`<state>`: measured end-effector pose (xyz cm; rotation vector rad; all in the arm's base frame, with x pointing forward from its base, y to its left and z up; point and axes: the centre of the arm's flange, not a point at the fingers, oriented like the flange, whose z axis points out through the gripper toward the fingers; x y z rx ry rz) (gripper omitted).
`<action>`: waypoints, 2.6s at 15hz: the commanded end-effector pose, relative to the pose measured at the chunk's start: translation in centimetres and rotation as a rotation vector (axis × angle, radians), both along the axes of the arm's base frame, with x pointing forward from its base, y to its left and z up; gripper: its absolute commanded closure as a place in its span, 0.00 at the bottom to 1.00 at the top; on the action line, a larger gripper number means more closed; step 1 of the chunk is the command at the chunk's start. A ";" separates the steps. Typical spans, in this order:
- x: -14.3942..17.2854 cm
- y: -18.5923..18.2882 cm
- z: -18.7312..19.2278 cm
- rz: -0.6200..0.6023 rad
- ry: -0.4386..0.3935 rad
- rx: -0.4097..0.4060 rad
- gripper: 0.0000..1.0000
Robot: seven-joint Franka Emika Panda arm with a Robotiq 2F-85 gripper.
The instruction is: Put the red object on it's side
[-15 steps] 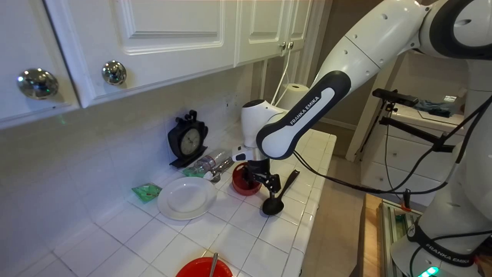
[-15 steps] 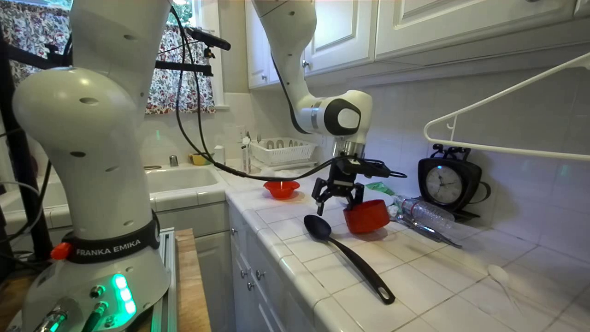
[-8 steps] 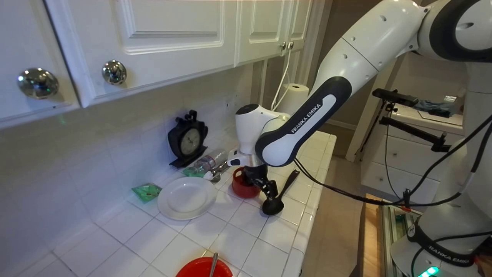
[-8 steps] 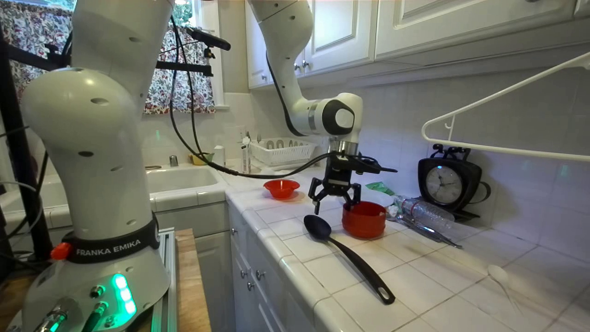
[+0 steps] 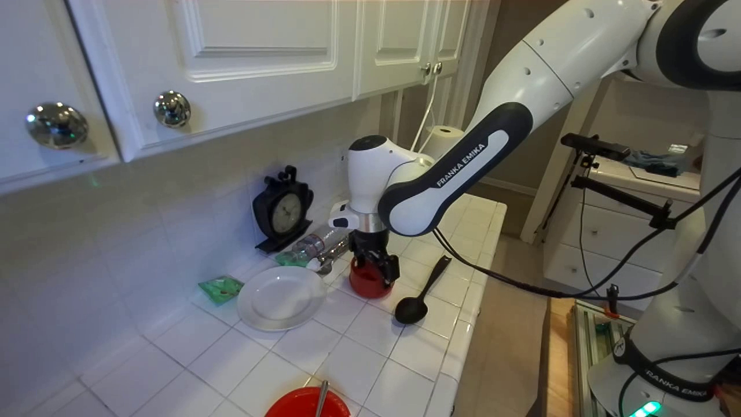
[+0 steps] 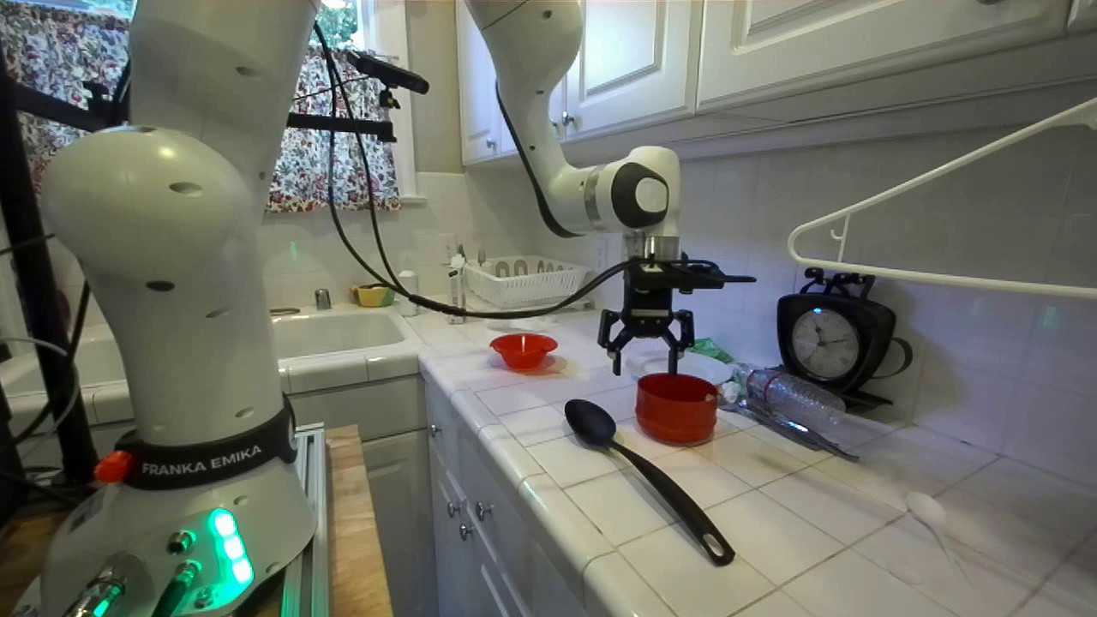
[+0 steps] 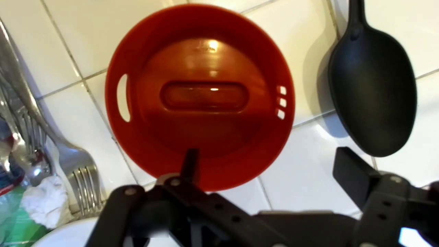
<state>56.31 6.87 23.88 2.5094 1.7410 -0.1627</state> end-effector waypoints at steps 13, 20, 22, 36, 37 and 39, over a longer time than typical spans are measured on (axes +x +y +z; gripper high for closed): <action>-0.1 1.1 -1.8 0.031 0.006 0.018 0.00; 0.2 2.0 -1.6 0.054 -0.010 0.025 0.00; 0.3 2.2 -1.5 0.060 -0.015 0.025 0.00; 0.2 3.9 -3.1 0.110 0.016 0.011 0.00; 0.2 3.9 -3.2 0.114 0.019 0.010 0.00; 0.2 4.0 -3.5 0.120 0.024 0.006 0.00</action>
